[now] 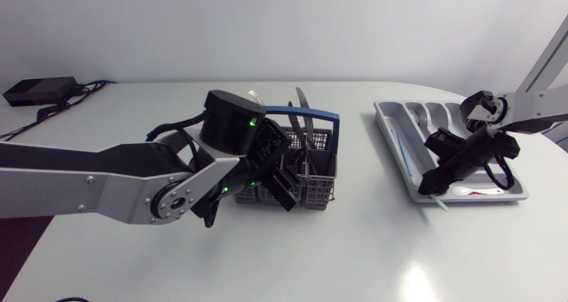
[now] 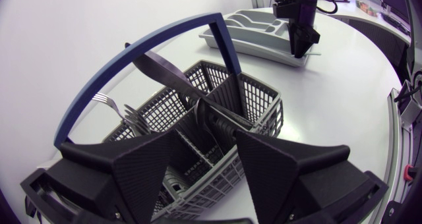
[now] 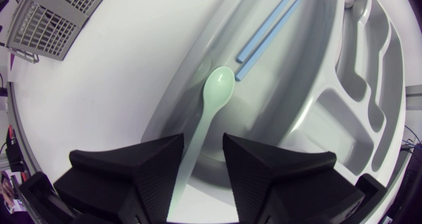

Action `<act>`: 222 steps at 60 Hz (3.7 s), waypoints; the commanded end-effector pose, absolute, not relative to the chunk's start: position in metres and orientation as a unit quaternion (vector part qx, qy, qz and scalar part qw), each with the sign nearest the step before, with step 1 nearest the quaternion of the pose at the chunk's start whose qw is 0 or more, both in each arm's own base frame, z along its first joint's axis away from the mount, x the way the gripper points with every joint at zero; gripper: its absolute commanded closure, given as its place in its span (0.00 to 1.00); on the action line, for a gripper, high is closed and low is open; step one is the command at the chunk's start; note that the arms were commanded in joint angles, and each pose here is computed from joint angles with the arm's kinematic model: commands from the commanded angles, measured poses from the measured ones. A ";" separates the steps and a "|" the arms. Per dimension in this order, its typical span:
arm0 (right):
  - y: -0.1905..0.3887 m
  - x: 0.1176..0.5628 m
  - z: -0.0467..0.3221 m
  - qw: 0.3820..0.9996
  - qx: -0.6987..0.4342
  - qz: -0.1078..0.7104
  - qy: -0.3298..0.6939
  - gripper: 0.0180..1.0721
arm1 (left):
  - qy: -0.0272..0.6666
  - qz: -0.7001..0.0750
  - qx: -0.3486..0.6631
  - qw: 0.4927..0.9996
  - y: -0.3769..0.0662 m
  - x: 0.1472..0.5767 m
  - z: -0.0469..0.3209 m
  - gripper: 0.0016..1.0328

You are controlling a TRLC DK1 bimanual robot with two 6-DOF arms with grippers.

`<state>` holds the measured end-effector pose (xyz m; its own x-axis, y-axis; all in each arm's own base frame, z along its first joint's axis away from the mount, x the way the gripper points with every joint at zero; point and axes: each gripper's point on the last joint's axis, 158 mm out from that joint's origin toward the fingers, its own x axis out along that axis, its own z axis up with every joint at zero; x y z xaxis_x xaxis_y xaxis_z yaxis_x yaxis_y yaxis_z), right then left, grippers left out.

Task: Sort the cutlery from the basket into the organizer compartments.

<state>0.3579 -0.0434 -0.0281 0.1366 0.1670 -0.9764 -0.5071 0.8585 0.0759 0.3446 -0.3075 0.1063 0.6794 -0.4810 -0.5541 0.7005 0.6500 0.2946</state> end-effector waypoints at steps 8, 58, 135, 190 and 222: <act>-0.040 0.345 -0.045 0.717 -0.120 0.230 0.647 0.82 | 0.210 -0.339 0.259 0.880 -0.306 0.339 0.110 0.38; -0.076 0.343 0.015 0.748 -0.237 0.317 0.533 0.91 | 0.208 -0.340 0.259 0.880 -0.308 0.339 0.111 0.38; -0.170 0.368 -0.046 0.668 -0.476 0.422 0.386 0.91 | 0.209 -0.353 0.260 0.874 -0.319 0.330 0.110 0.38; -0.049 0.309 0.046 0.753 -0.402 0.407 0.325 0.04 | 0.206 -0.335 0.237 0.888 -0.320 0.351 0.115 0.38; 0.080 0.279 0.059 0.799 -0.295 0.431 0.297 0.05 | 0.178 -0.316 0.236 0.902 -0.330 0.394 0.100 0.55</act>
<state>0.2867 0.0687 0.0638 0.4716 0.4893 -0.7336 -0.8653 0.4168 -0.2783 0.3830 -0.3244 0.0977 0.7259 -0.4865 -0.4861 0.6607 0.6896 0.2965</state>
